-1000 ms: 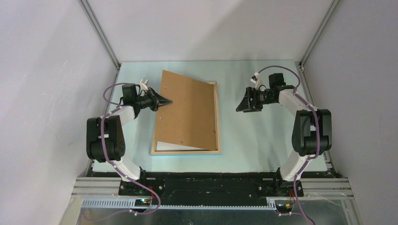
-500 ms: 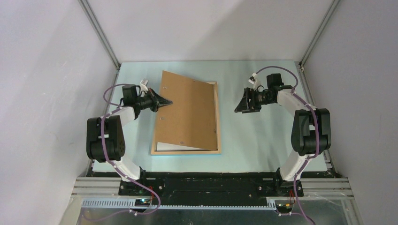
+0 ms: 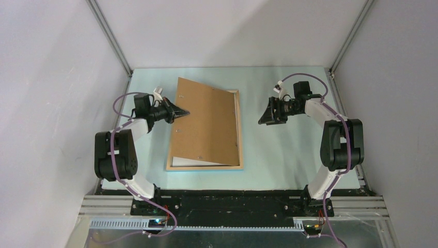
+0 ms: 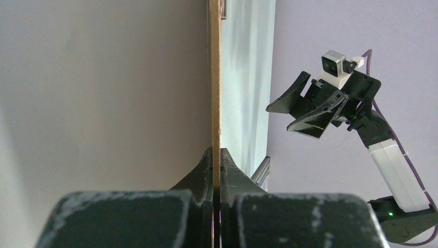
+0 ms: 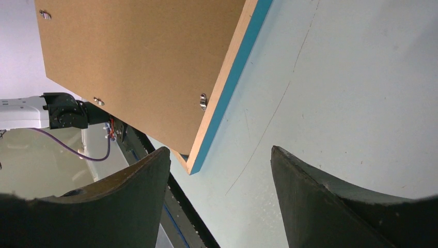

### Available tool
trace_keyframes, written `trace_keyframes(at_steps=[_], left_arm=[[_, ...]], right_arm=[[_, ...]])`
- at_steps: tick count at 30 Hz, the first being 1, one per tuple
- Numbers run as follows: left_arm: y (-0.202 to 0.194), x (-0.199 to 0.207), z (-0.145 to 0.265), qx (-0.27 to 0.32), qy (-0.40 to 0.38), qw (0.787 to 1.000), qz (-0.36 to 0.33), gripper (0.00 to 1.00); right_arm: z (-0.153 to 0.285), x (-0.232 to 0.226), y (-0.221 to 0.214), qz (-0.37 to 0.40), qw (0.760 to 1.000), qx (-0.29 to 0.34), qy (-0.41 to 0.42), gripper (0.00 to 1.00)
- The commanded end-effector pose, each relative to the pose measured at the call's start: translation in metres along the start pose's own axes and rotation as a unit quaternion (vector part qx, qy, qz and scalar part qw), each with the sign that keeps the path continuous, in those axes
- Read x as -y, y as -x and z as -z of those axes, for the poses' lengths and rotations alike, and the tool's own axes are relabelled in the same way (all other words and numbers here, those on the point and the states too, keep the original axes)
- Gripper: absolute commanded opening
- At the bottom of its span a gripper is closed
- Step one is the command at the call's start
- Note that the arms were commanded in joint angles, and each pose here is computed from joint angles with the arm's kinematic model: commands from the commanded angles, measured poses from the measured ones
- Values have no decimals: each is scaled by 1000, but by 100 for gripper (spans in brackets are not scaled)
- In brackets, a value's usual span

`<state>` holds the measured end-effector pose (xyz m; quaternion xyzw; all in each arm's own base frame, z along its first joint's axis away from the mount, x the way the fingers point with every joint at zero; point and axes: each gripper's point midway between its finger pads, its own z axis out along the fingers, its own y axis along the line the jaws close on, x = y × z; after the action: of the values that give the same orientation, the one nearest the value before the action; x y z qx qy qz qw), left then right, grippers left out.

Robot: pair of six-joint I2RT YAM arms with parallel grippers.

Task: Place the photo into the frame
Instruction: Place the photo frame item in the photo frame.

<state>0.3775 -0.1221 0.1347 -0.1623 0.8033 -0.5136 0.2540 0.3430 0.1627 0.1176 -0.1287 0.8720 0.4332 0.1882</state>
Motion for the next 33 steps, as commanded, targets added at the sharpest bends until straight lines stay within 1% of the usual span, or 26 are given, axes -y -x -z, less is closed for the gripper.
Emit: trace_keyframes(at_steps=[1,11,23,33], left_arm=[[6,29,7,15,-35,998,-43,0],[6,35,9,11,-43,998,-46,0],[1,49,11,-7,-65,996,-56,0],[1,50,7,-13,-67,996,-55,0]], right_arm=[[-1,0,0,8,1000,0,5,75],[-1,1,-1,7,1000,0,4,75],[-1,2,-1,7,1000,-1,3,75],[-2,4,-2,4,1000,-3,-1,75]])
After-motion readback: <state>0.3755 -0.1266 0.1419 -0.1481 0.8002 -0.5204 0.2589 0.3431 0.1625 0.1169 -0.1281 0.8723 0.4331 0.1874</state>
